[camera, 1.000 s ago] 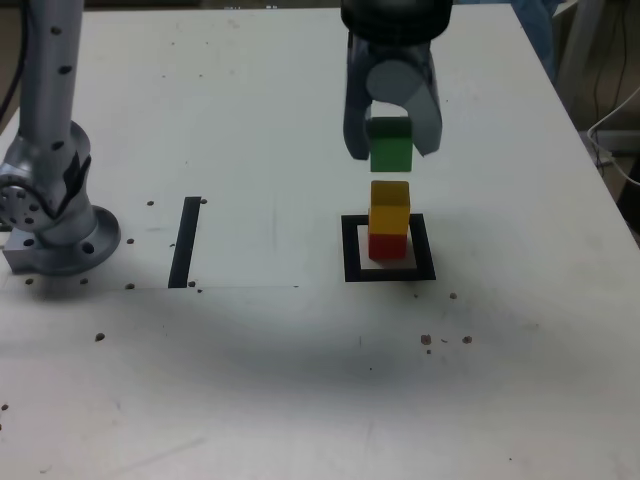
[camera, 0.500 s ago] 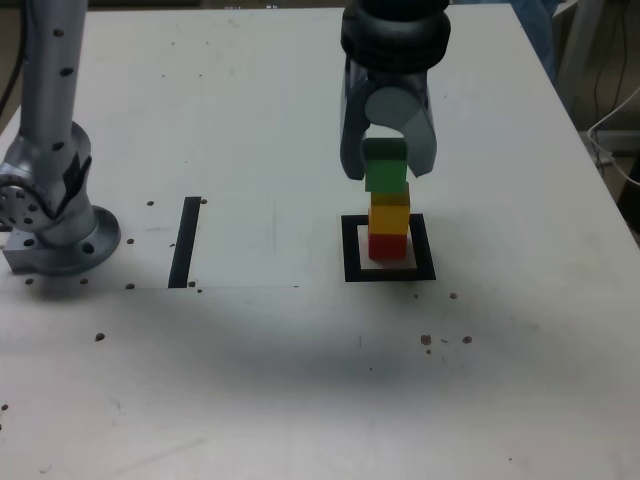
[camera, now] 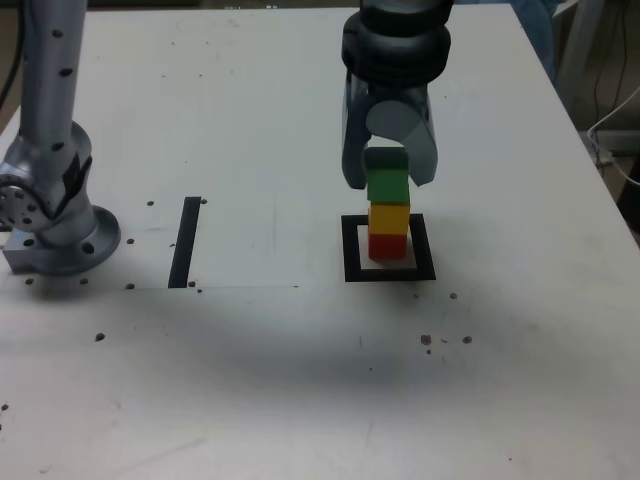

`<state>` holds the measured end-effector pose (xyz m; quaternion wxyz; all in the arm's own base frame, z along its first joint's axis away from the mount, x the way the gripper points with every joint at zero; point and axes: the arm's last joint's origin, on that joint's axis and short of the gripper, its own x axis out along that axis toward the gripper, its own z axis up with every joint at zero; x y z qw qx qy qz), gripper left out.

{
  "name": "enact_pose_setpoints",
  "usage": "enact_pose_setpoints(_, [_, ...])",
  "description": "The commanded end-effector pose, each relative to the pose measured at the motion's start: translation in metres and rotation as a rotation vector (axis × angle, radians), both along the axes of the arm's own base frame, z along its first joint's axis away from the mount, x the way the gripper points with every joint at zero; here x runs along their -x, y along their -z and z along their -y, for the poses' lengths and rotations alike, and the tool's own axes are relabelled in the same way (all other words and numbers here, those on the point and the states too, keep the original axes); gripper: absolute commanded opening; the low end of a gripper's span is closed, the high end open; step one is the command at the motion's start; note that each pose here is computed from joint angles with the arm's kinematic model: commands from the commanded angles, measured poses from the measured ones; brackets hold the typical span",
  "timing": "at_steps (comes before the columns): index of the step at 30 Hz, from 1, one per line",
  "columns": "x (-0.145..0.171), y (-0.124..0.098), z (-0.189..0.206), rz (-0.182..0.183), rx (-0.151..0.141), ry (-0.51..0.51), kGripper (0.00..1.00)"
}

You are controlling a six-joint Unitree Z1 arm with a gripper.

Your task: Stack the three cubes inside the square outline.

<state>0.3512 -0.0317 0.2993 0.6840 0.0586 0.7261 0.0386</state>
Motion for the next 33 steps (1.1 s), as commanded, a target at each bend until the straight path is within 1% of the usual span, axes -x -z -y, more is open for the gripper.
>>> enact_pose_setpoints(1, [-0.0004, 0.0016, 0.0008, 0.000, 0.000, 0.001, 0.16])
enact_pose_setpoints(6, [-0.0001, 0.0006, 0.0010, 0.006, 0.005, 0.002, 0.21])
enact_pose_setpoints(10, [0.0002, 0.0014, 0.0012, 0.005, 0.009, 0.002, 0.29])
enact_pose_setpoints(16, [0.0005, 0.0037, 0.0015, 0.002, 0.017, 0.006, 0.36])
enact_pose_setpoints(19, [0.0009, 0.0056, 0.0015, -0.004, 0.017, 0.006, 0.43])
enact_pose_setpoints(21, [0.0011, 0.0071, 0.0015, -0.005, 0.017, 0.006, 0.51])
enact_pose_setpoints(25, [0.0011, 0.0081, 0.0014, -0.001, 0.014, 0.008, 0.81])
enact_pose_setpoints(27, [0.0013, 0.0074, 0.0013, 0.001, 0.013, 0.008, 0.94])
enact_pose_setpoints(28, [0.0016, 0.0069, 0.0012, 0.002, 0.013, 0.008, 0.98])
enact_pose_setpoints(29, [0.0019, 0.0064, 0.0012, 0.002, 0.013, 0.008, 0.99])
enact_pose_setpoints(33, [0.0038, 0.0034, 0.0009, 0.004, 0.011, 0.008, 0.99])
